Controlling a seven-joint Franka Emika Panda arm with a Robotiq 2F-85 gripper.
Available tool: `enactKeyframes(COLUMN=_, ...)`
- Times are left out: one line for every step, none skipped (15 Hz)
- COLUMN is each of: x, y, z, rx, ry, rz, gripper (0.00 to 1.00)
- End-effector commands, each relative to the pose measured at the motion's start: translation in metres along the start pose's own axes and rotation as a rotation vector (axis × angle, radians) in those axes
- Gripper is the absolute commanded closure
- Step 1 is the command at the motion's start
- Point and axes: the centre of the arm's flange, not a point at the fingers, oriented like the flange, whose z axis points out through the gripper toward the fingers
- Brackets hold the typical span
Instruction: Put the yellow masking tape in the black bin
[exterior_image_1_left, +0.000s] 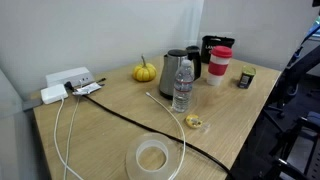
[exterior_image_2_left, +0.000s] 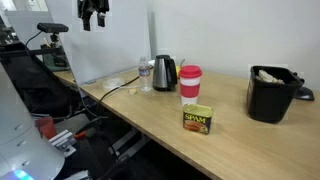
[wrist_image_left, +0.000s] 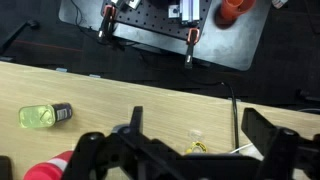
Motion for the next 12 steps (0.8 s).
enactKeyframes(x=0.000, y=0.000, z=0.000, rx=0.000, ry=0.000, rz=0.000, gripper=0.00)
enactKeyframes(x=0.000, y=0.000, z=0.000, rx=0.000, ry=0.000, rz=0.000, gripper=0.00)
enactKeyframes(x=0.000, y=0.000, z=0.000, rx=0.000, ry=0.000, rz=0.000, gripper=0.00)
enactKeyframes(x=0.000, y=0.000, z=0.000, rx=0.000, ry=0.000, rz=0.000, gripper=0.00)
enactKeyframes(x=0.000, y=0.000, z=0.000, rx=0.000, ry=0.000, rz=0.000, gripper=0.00)
enactKeyframes(x=0.000, y=0.000, z=0.000, rx=0.000, ry=0.000, rz=0.000, gripper=0.00)
enactKeyframes(x=0.000, y=0.001, z=0.001, rx=-0.013, ry=0.005, rz=-0.018, gripper=0.00)
enactKeyframes(x=-0.001, y=0.004, z=0.001, rx=-0.042, ry=0.008, rz=-0.042, gripper=0.00)
enactKeyframes(x=0.001, y=0.007, z=0.003, rx=-0.086, ry=0.034, rz=-0.071, gripper=0.00)
enactKeyframes(x=0.029, y=-0.043, z=-0.006, rx=-0.095, ry=0.072, rz=-0.097, gripper=0.00)
enactKeyframes(x=0.037, y=-0.056, z=-0.005, rx=-0.101, ry=0.115, rz=-0.122, gripper=0.00)
enactKeyframes(x=0.046, y=-0.077, z=-0.002, rx=-0.094, ry=0.157, rz=-0.141, gripper=0.00)
